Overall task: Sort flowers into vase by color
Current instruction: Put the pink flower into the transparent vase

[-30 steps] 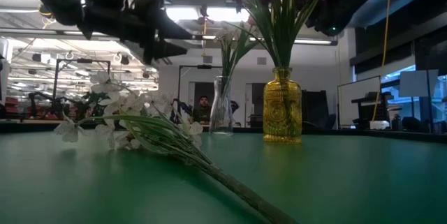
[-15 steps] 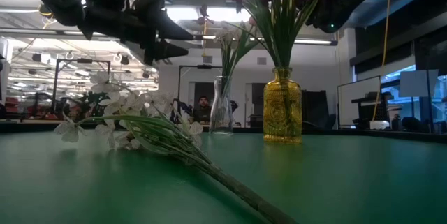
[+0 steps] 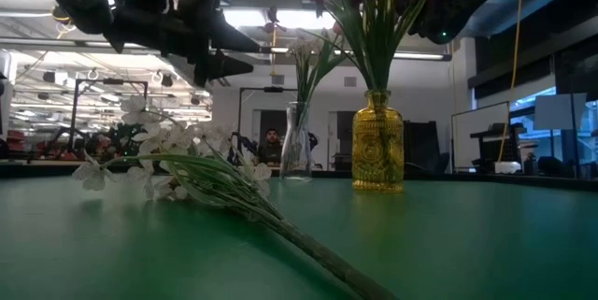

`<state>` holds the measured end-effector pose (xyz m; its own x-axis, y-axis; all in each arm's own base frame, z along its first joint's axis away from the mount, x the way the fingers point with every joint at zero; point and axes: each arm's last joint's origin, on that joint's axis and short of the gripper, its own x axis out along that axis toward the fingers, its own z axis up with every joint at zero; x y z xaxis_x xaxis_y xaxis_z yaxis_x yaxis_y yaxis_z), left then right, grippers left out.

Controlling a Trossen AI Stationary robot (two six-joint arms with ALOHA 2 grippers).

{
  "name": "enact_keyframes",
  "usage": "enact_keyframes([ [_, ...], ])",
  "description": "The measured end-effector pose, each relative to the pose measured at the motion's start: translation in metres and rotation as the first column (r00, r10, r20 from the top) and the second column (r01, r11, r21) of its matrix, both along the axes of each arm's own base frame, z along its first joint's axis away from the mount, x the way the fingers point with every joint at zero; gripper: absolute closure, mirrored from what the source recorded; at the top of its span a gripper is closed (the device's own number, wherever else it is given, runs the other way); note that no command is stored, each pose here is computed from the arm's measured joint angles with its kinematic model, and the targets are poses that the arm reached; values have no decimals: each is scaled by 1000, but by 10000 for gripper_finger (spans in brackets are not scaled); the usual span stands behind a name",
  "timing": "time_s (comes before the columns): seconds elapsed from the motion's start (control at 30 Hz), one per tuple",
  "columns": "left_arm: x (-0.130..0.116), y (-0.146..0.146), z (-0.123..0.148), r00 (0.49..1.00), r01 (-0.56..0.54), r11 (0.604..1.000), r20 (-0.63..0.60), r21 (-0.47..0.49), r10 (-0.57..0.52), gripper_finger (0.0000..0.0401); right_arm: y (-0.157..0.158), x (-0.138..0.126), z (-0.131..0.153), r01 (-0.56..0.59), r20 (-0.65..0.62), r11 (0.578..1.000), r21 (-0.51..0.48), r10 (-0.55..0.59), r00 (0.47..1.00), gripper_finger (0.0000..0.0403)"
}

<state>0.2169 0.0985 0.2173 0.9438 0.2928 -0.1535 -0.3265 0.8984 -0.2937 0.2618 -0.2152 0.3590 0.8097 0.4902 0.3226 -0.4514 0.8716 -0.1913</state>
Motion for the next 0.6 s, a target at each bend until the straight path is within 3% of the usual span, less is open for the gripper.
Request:
enact_keyframes([
  [0.6,2,-5,0,1000,15,1000,8,-25,-15,129,0,0,0,3,-1,1000,15,-3,1000,403],
])
